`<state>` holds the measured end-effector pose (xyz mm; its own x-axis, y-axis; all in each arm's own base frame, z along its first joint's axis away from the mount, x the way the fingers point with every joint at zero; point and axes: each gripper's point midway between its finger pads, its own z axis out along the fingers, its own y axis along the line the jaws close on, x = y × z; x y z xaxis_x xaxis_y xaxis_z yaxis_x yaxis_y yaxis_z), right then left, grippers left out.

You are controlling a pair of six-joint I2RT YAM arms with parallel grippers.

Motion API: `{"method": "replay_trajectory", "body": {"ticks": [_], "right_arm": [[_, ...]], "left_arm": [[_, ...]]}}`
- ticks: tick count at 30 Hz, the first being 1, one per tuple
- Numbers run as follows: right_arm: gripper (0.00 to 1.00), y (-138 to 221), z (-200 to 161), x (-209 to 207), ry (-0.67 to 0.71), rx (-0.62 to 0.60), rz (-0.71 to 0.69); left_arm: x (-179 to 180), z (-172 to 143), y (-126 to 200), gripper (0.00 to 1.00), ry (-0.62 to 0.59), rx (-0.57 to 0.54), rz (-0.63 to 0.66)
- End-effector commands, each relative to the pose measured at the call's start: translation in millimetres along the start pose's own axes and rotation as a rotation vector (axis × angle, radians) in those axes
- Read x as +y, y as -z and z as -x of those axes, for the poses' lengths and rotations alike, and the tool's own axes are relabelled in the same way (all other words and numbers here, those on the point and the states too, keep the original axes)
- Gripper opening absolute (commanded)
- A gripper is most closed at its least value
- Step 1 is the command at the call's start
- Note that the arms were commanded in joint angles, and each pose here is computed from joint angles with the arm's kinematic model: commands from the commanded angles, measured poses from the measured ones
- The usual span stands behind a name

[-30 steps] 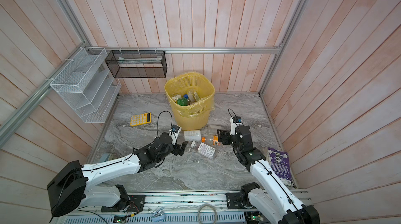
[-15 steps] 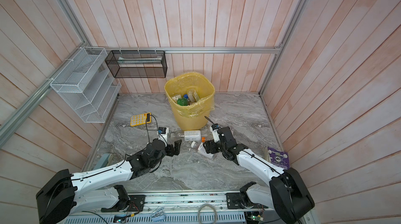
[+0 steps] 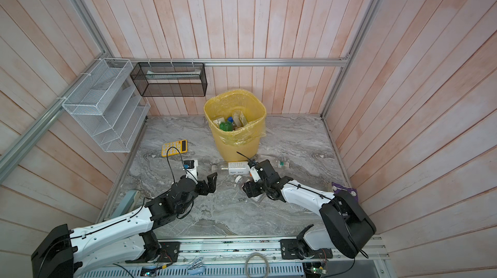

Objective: Throw the plastic bottles in the bin
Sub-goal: Pick up the plastic bottle from the center of the table, then throw the plastic bottle into the trash bin.

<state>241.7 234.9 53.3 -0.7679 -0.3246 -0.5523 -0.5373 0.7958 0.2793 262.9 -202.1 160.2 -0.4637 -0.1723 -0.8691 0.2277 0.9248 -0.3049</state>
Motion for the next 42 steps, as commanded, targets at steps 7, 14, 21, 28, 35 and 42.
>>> {"method": "replay_trajectory", "body": {"ticks": [7,14,21,28,35,42], "right_arm": [[0.76,-12,-8,9,0.058,0.099,-0.131],[0.7,-29,-20,11,0.108,0.197,-0.211],[0.48,-15,-6,21,0.094,0.128,-0.183],[0.42,68,48,39,0.063,-0.219,-0.11],[0.41,263,120,26,-0.051,-0.895,-0.182],[0.42,433,169,45,0.024,-1.386,-0.21]], "left_arm": [[16,-7,8,1.0,0.01,-0.001,0.042],[23,-5,13,1.0,0.004,-0.002,0.067],[27,-3,17,1.0,0.003,-0.013,0.079],[26,2,17,1.0,0.025,-0.028,0.082],[24,17,18,1.0,0.05,-0.082,0.074],[18,20,17,1.0,0.048,-0.074,0.058]]}}
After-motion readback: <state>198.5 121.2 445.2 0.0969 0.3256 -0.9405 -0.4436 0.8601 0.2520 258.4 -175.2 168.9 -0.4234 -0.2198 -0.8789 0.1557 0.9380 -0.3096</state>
